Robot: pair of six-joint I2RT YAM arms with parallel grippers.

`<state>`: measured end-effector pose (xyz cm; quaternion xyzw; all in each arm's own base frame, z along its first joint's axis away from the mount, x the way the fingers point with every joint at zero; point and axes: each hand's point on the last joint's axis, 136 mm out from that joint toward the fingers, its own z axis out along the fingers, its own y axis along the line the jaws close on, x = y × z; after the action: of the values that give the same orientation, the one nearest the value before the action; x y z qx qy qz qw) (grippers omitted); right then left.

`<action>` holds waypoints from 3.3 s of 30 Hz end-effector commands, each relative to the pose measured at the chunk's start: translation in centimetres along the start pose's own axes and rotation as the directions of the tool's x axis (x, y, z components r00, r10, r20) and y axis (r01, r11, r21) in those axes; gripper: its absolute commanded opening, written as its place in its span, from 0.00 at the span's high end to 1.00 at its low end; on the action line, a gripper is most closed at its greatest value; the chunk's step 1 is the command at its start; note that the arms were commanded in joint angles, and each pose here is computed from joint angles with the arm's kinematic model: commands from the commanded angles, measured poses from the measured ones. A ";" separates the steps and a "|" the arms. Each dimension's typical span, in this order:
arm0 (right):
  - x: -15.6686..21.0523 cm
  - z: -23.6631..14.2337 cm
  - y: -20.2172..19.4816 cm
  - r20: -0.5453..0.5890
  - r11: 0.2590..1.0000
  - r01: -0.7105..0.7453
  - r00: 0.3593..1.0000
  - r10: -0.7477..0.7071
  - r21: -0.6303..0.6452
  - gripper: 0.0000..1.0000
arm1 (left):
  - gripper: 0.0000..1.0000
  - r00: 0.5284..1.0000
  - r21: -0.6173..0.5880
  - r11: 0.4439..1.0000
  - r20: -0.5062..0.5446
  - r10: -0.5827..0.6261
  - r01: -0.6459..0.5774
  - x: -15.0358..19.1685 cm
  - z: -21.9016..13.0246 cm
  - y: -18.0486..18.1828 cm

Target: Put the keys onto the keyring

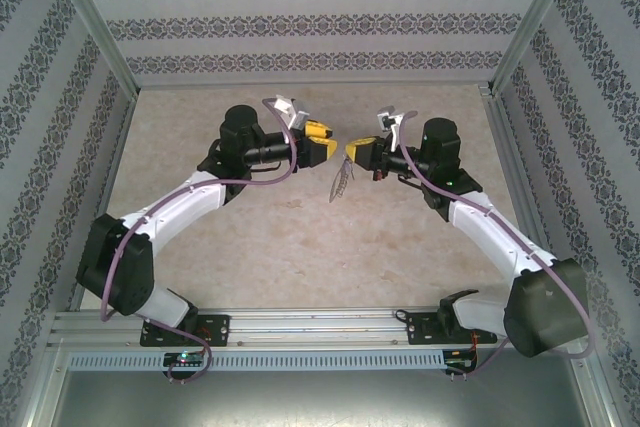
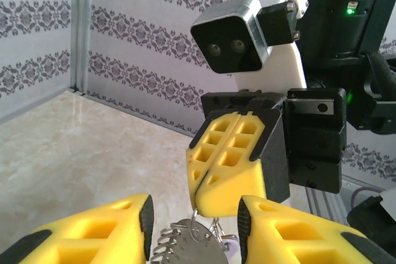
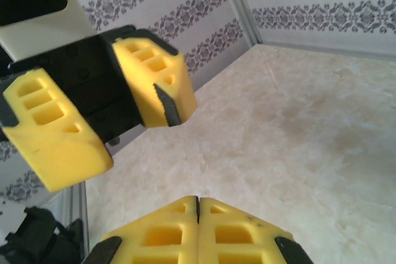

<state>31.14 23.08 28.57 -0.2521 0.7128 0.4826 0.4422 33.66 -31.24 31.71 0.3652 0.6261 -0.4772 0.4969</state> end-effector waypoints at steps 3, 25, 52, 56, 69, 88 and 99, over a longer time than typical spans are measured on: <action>-1.0 -0.6 2.3 -0.005 0.993 0.089 0.996 -0.089 -0.079 1.00 | 0.58 0.998 0.106 0.994 -0.066 -0.019 0.026 0.9 0.3 -1.0; -1.5 -0.3 2.8 0.008 0.989 0.077 0.997 -0.077 -0.127 1.00 | 0.65 0.986 0.237 0.961 -0.123 -0.113 0.140 2.7 1.2 -1.9; -1.3 0.1 3.0 0.004 0.988 0.069 0.998 -0.069 -0.136 1.00 | 1.00 0.987 0.304 0.942 -0.107 -0.118 0.145 2.6 2.6 -3.1; -1.7 -0.1 3.0 0.025 0.991 0.074 0.997 -0.072 -0.109 0.81 | 1.00 0.990 0.287 0.949 -0.075 -0.116 0.133 2.4 2.5 -2.9; -1.1 -3.7 1.6 0.153 0.994 0.064 0.985 -0.077 0.089 0.47 | 1.00 0.995 0.166 0.985 0.072 -0.062 0.050 0.4 1.3 -2.4; 3.5 -1.5 2.1 0.111 0.997 0.031 0.993 -0.038 0.065 0.45 | 1.00 0.995 0.157 0.987 0.087 -0.047 0.033 -0.5 0.9 -2.8; 2.3 0.5 1.6 0.103 0.998 0.037 0.994 -0.043 0.053 0.46 | 1.00 0.995 0.146 0.989 0.084 -0.044 0.032 -0.5 0.9 -2.6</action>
<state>28.62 23.73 24.62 -0.2137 0.7241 0.4645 0.4630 32.32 -33.02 30.57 0.3558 0.6002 -0.5497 0.4593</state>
